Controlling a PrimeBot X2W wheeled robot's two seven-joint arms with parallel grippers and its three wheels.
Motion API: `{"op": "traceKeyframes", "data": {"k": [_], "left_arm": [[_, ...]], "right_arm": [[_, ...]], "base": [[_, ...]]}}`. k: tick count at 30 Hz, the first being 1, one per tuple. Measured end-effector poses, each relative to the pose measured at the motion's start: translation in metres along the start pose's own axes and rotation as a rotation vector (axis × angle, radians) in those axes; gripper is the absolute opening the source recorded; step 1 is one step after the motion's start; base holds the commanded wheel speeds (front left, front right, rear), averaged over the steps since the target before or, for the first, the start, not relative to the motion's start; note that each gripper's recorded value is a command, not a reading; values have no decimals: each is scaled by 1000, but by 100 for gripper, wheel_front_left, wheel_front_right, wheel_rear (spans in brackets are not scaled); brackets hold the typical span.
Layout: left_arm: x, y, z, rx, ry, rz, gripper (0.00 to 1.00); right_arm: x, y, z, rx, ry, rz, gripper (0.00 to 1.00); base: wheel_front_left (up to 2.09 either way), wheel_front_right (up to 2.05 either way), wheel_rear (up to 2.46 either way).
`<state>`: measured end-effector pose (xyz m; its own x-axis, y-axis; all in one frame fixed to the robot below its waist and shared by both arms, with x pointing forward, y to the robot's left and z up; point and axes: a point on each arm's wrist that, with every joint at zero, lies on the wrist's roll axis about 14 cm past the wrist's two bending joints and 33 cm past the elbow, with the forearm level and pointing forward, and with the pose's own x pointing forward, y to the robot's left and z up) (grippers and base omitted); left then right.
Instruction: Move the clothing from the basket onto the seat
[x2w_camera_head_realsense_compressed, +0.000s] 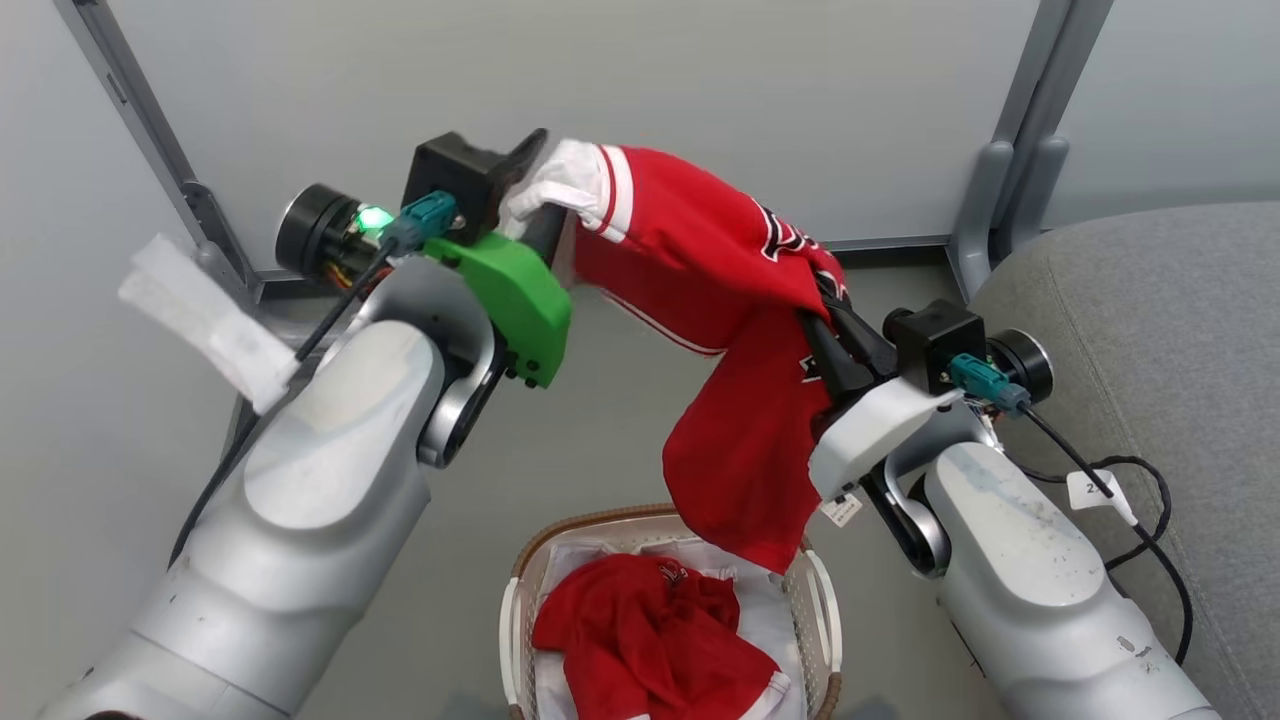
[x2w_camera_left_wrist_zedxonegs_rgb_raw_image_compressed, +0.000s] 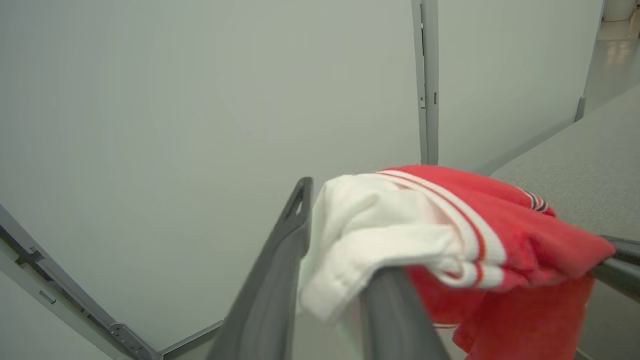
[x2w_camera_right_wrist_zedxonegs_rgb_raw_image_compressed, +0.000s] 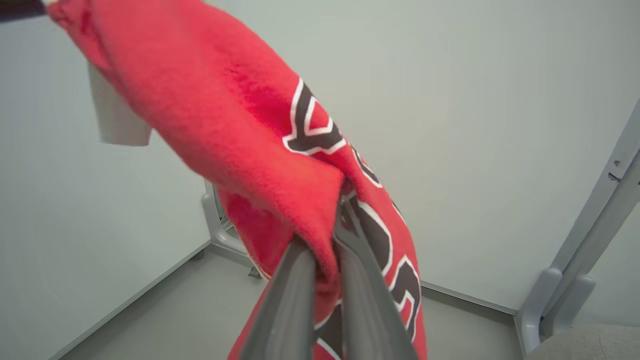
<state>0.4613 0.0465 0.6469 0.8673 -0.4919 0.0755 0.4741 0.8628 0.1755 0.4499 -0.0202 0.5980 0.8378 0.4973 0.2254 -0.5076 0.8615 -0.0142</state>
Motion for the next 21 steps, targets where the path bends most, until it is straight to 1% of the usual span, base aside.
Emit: {"op": "traceKeyframes", "data": {"k": [5,10,16,21], "left_arm": [[-9,5,-32,-88,-4,37,100],[-20,-3,-64,-165,14,53,100],[-29,-31,-94,-225,42,8,100],[-29,-68,-102,-258,44,-84,100]], "right_arm": [[-1,-17,7,2,-22,-46,0],[-3,-33,16,-8,-45,-89,0],[-11,-53,22,-36,-57,-145,0],[-25,-76,23,-69,-54,-212,0]], "base": [[0,0,0],[0,0,0],[0,0,0],[0,0,0]]}}
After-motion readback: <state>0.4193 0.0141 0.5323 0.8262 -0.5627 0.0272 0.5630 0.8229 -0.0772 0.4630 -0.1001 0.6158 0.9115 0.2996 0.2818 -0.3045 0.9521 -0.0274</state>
